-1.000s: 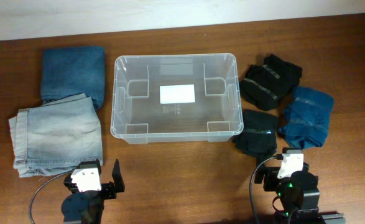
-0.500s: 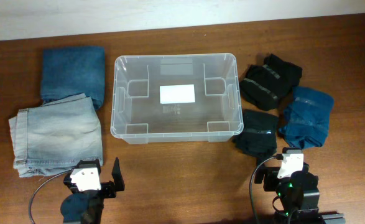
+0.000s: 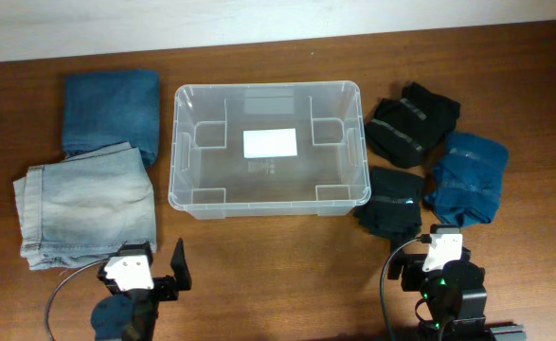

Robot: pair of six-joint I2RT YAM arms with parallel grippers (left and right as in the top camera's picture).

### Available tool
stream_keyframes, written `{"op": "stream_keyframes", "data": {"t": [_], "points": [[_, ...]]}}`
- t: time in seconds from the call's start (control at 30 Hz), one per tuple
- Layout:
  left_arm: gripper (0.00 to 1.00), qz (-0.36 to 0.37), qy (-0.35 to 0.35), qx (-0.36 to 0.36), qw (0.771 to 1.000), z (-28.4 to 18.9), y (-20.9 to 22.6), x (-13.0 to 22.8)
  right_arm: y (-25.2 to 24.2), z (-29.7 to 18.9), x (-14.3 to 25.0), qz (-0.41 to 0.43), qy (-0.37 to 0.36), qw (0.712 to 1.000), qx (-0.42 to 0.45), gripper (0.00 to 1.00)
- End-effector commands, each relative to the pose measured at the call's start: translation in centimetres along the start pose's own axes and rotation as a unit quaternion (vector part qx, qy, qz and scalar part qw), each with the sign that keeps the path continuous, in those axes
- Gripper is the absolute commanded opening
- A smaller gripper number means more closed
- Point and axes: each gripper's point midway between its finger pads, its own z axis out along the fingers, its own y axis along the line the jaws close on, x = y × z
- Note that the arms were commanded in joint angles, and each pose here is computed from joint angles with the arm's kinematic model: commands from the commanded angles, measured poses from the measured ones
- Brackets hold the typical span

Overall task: Pack container
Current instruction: 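Move the left gripper toward the folded light-wash jeans, then grasp the light-wash jeans edge with the left gripper and lift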

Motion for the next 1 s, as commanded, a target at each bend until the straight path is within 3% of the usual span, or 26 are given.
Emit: {"op": "stream_keyframes", "data": {"t": [0.0, 0.17, 0.37, 0.47, 0.57, 0.67, 0.7, 0.73, 0.83, 0.97], "points": [[0.99, -0.054, -0.018, -0.050, 0.997, -1.6, 1.3, -4.0, -0.2, 0.1, 0.2, 0.007, 0.001, 1.000, 0.003, 0.98], [0.99, -0.050, 0.056, -0.100, 0.992, -2.2, 2.1, -8.8, -0.2, 0.1, 0.2, 0.007, 0.001, 1.000, 0.003, 0.98], [0.99, -0.051, 0.117, -0.079, 0.989, -0.4, 0.5, -15.8, -0.2, 0.1, 0.2, 0.007, 0.001, 1.000, 0.003, 0.98], [0.99, -0.096, 0.141, -0.136, 0.976, 1.4, 3.6, -17.1, -0.2, 0.1, 0.2, 0.007, 0.001, 1.000, 0.003, 0.98], [0.99, -0.174, 0.177, -0.199, 0.948, 1.8, 7.8, -15.5, -0.2, 0.1, 0.2, 0.007, 0.001, 1.000, 0.003, 0.98], [1.00, -0.262, 0.225, -0.218, 0.913, 2.0, 11.8, -12.5, -0.2, 0.1, 0.2, 0.007, 0.001, 1.000, 0.003, 0.98], [0.99, -0.295, 0.241, -0.222, 0.898, 1.9, 13.2, -11.3, -0.2, 0.1, 0.2, 0.007, 0.001, 1.000, 0.003, 0.98], [0.99, -0.351, 0.265, -0.238, 0.866, 1.4, 15.8, -9.1, -0.2, 0.1, 0.2, 0.007, 0.001, 1.000, 0.003, 0.98], [0.99, -0.427, 0.293, -0.265, 0.813, 0.0, 19.7, -5.6, -0.2, 0.1, 0.2, 0.007, 0.001, 1.000, 0.003, 0.98], [0.99, -0.487, 0.310, -0.246, 0.778, -0.7, 22.7, -2.2, -0.2, 0.1, 0.2, 0.007, 0.001, 1.000, 0.003, 0.98]]}}
